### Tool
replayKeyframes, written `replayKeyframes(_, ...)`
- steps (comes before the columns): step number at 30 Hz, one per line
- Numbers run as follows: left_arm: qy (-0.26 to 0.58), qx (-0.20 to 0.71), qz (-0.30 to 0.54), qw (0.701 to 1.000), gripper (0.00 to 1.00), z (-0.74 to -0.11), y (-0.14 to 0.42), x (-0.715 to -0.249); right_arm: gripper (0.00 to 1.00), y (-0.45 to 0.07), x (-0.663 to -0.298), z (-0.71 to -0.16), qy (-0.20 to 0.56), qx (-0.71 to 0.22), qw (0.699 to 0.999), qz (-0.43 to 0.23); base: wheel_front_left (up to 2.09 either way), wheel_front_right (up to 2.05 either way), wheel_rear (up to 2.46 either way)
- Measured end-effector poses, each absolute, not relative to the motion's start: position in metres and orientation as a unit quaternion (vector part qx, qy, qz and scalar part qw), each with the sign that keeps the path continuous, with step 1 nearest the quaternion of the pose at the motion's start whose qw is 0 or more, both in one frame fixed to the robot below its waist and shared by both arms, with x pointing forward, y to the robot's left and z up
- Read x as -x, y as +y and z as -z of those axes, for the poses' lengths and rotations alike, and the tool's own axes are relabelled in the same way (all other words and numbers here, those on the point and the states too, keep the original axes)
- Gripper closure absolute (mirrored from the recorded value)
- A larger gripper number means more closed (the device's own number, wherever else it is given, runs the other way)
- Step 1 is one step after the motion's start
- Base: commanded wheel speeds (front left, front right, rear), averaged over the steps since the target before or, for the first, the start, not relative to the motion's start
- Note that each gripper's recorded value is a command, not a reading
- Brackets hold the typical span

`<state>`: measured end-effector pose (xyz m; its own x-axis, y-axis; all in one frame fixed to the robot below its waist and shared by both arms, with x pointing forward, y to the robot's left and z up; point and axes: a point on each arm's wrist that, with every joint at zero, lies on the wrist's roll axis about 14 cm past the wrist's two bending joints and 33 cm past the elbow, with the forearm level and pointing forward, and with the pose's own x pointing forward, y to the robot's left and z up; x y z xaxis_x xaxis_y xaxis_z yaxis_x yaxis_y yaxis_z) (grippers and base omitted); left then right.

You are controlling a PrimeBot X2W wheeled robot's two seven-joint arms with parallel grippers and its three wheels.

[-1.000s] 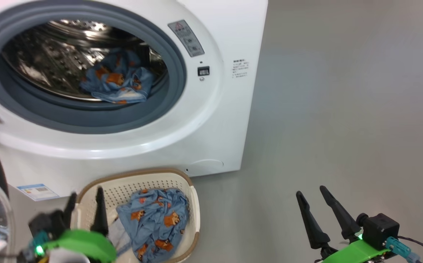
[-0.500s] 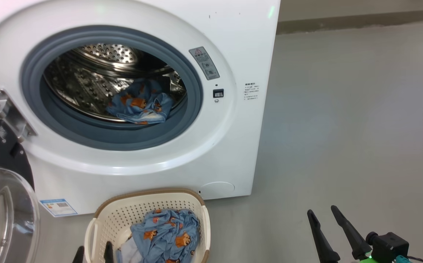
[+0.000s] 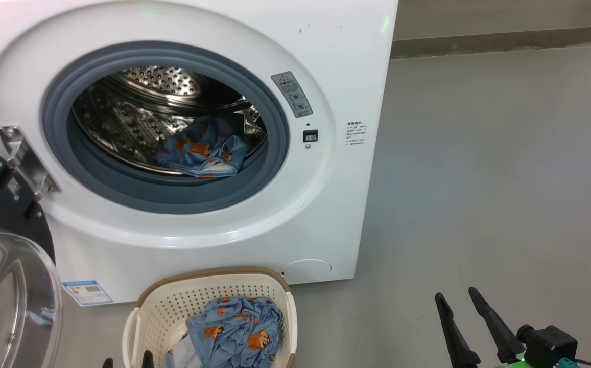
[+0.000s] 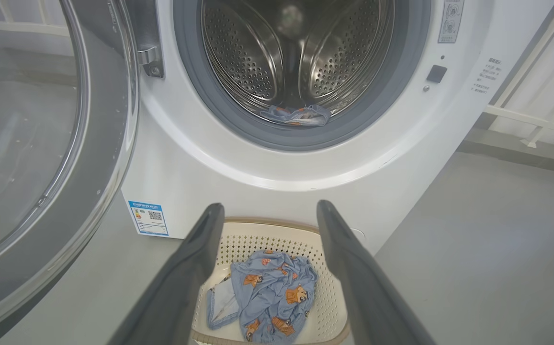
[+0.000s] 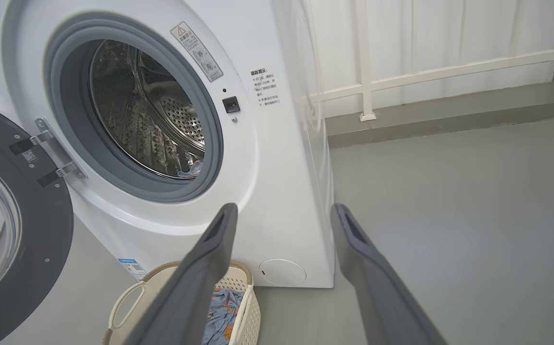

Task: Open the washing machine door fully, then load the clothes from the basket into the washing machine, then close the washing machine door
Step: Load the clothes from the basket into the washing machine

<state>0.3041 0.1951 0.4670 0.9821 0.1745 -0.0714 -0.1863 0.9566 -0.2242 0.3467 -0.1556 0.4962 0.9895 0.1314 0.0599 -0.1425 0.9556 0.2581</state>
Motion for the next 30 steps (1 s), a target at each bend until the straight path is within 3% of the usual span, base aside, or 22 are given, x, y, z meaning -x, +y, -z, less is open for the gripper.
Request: replayKeyframes(30,0.070,0.114,-0.037,0.990,0.00,-0.453,0.163,-0.335,0.00,-0.172,-0.351,-0.477,0.006,-0.136,0.990,-0.036,0.00,0.00,0.00)
